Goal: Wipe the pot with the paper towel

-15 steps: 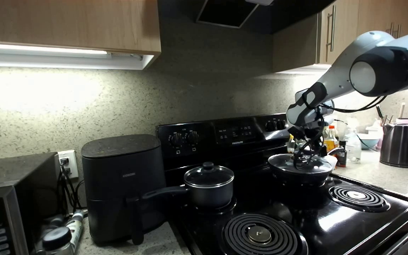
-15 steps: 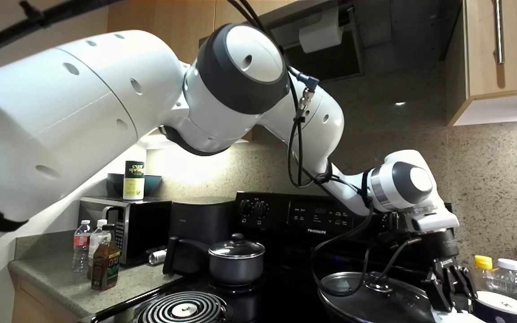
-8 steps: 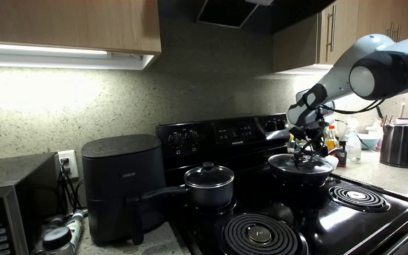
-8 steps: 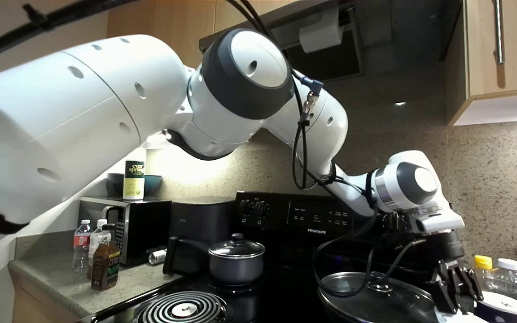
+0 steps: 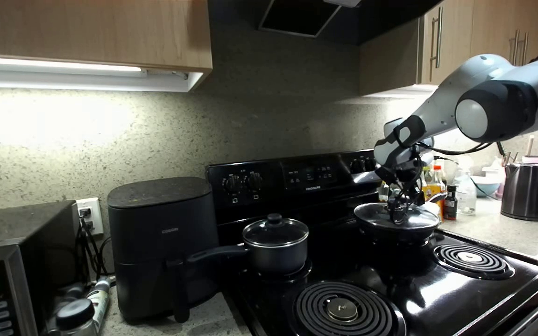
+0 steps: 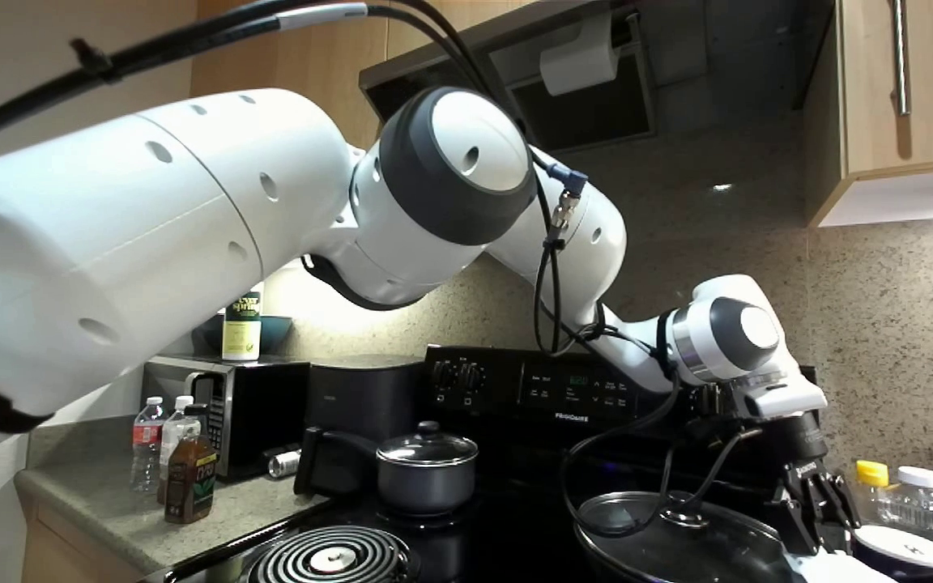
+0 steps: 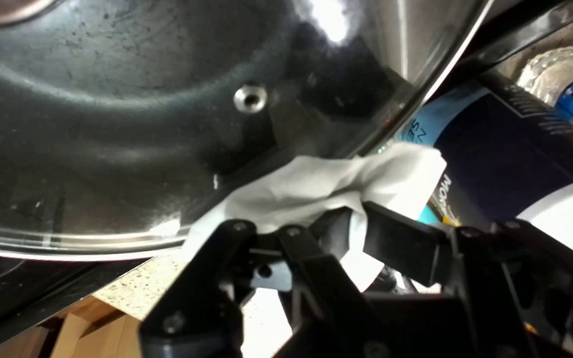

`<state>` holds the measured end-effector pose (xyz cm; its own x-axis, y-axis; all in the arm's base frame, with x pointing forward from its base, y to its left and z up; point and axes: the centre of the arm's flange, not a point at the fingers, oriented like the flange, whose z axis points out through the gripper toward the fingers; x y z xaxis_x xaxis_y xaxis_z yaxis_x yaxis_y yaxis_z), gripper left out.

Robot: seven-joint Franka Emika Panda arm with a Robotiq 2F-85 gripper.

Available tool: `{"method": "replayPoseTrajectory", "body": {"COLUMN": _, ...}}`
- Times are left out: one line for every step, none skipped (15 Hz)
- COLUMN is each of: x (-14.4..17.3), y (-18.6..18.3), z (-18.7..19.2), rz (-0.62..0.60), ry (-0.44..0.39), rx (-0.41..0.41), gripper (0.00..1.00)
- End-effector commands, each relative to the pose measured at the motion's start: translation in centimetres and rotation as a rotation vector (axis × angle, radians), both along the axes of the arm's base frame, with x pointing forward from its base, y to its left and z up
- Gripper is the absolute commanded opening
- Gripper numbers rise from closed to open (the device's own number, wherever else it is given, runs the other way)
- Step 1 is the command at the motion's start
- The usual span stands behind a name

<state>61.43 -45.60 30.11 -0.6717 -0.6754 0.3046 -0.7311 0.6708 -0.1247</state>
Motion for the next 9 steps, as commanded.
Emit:
{"method": "replayPoseTrajectory", "body": {"x": 1.0, "y": -0.4, "z": 0.4, "rz": 0.012, "ry": -0.010, "rx": -0.009, "gripper": 0.02}}
{"method": "replayPoseTrajectory", "body": {"x": 0.7, "y": -0.4, "z": 1.2, "rz": 0.008, "ry": -0.013, "rx": -0.016, "gripper": 0.02}}
{"method": "replayPoseTrajectory", "body": {"x": 0.4, "y": -0.3, "z": 2.0, "rz": 0.012, "ry": -0.023, "rx": -0.018, "gripper": 0.02}}
{"method": "replayPoseTrajectory", "body": {"x": -0.2, "y": -0.2, "z": 3.3, "rz": 0.011, "ry": -0.030, "rx": -0.034, "gripper": 0.02}}
{"method": "replayPoseTrajectory", "body": {"x": -0.6, "y": -0.1, "z": 4.4, "rz": 0.017, "ry": -0.037, "rx": -0.046, "gripper": 0.02}}
{"method": "replayPoseTrajectory", "body": {"x": -1.4, "y": 0.3, "z": 6.1, "rz": 0.031, "ry": -0.054, "rx": -0.057, "gripper": 0.02}}
{"method": "replayPoseTrajectory", "body": {"x": -2.0, "y": 0.5, "z": 7.8, "rz": 0.045, "ry": -0.070, "rx": -0.064, "gripper": 0.02}}
{"method": "replayPoseTrajectory", "body": {"x": -2.7, "y": 0.9, "z": 9.7, "rz": 0.063, "ry": -0.083, "rx": -0.064, "gripper": 0.02}}
{"method": "replayPoseTrajectory", "body": {"x": -3.0, "y": 1.3, "z": 11.4, "rz": 0.083, "ry": -0.096, "rx": -0.059, "gripper": 0.02}}
